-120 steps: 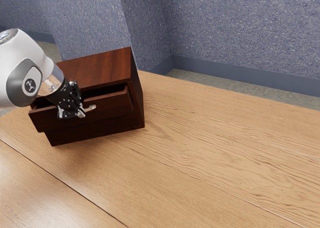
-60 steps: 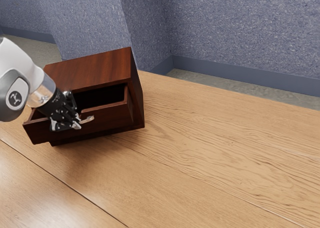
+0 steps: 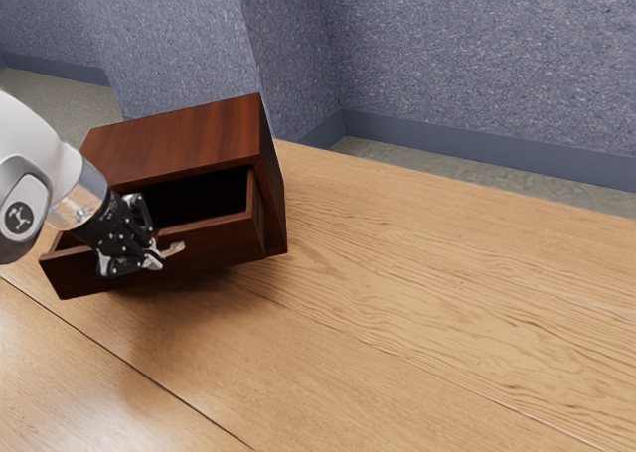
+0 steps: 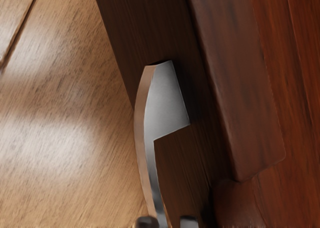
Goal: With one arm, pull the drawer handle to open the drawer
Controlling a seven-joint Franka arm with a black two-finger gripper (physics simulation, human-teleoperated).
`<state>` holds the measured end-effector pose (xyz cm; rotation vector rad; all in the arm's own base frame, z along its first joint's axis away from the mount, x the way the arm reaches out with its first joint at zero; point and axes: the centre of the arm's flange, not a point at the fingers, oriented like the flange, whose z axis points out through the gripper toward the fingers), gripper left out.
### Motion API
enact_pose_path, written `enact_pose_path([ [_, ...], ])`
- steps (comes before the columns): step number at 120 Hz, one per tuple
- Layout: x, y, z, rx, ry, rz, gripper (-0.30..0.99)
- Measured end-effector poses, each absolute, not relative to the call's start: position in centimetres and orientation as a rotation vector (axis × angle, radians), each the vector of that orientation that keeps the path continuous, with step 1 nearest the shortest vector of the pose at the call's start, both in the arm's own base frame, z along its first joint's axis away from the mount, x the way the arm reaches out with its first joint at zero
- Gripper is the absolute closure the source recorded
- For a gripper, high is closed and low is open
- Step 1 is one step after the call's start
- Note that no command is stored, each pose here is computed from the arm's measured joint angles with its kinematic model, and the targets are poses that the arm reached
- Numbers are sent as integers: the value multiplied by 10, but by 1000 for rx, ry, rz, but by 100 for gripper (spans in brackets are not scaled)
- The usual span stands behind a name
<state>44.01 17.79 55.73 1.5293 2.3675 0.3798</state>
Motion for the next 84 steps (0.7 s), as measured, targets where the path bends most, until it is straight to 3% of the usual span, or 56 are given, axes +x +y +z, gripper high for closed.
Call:
enact_pose_path([
  [84, 412, 154, 559, 1537, 2313, 434, 77],
])
